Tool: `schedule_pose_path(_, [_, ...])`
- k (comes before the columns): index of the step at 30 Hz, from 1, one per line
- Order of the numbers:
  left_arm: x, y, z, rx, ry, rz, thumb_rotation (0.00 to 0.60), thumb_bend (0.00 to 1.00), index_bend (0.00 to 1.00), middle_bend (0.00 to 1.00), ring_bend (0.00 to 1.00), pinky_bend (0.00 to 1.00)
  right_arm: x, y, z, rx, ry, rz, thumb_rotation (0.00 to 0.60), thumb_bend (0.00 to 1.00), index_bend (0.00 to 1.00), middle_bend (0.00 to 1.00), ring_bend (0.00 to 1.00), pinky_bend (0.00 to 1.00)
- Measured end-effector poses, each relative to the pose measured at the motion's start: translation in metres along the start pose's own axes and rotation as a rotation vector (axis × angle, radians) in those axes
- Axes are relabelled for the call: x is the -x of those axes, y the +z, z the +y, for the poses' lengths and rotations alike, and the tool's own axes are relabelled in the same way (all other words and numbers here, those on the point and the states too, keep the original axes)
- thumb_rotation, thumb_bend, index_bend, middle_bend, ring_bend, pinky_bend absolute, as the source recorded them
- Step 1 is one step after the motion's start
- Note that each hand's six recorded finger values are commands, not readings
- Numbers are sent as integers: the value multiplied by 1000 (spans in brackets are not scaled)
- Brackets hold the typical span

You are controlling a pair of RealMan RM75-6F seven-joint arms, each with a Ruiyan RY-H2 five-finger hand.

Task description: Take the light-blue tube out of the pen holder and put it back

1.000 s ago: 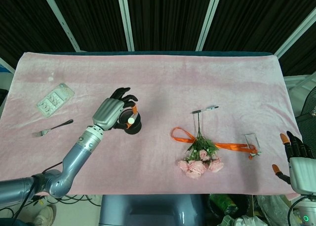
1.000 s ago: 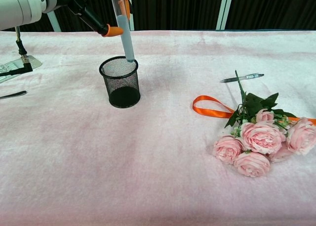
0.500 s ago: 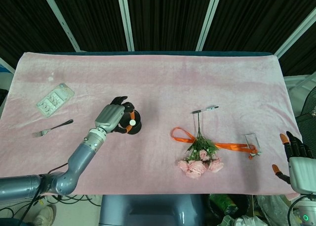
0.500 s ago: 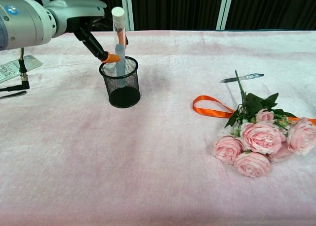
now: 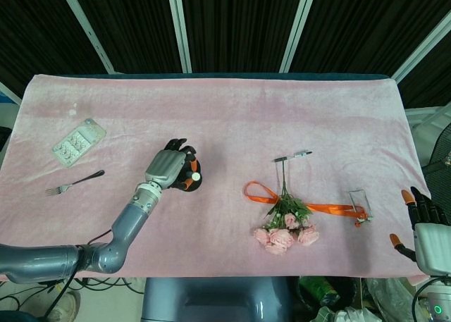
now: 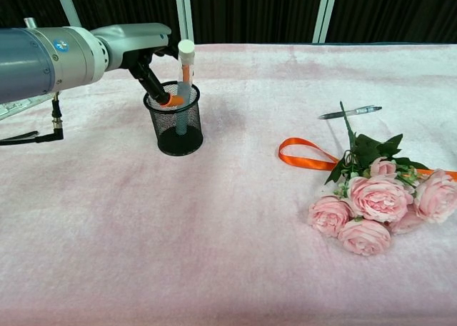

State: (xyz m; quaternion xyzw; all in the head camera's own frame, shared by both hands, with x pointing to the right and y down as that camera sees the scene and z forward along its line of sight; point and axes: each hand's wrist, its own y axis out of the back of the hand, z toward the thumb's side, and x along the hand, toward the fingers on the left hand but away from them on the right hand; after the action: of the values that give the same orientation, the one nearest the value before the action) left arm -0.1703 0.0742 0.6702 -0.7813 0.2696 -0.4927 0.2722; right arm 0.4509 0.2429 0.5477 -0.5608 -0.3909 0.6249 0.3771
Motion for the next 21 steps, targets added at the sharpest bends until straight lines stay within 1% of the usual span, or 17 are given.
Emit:
schedule_pose_path(6, [-5, -3, -4, -7, -13, 21, 600, 343, 420, 186, 0, 0, 0, 1, 1, 1, -4, 2, 600, 154, 0, 35, 103, 181])
schedule_pose_path(12, [-3, -4, -1, -4, -16, 18, 600, 337, 333, 172, 0, 0, -1, 2, 1, 2, -5, 7, 600, 154, 0, 36, 103, 181])
schedule_pose_path(15, [1, -6, 6, -3, -5, 18, 600, 336, 292, 167, 0, 0, -1, 2, 2, 3, -11, 7, 600, 154, 0, 35, 103, 181])
schedule_pose_path(18, [6, -9, 16, 6, 7, 17, 600, 315, 253, 161, 0, 0, -1, 1, 2, 2, -12, 5, 600, 153, 0, 36, 103, 181])
schedule_pose_path(21, [13, -11, 25, 22, 20, 15, 600, 304, 229, 154, 0, 0, 0, 0, 2, 2, -11, 0, 600, 154, 0, 36, 103, 181])
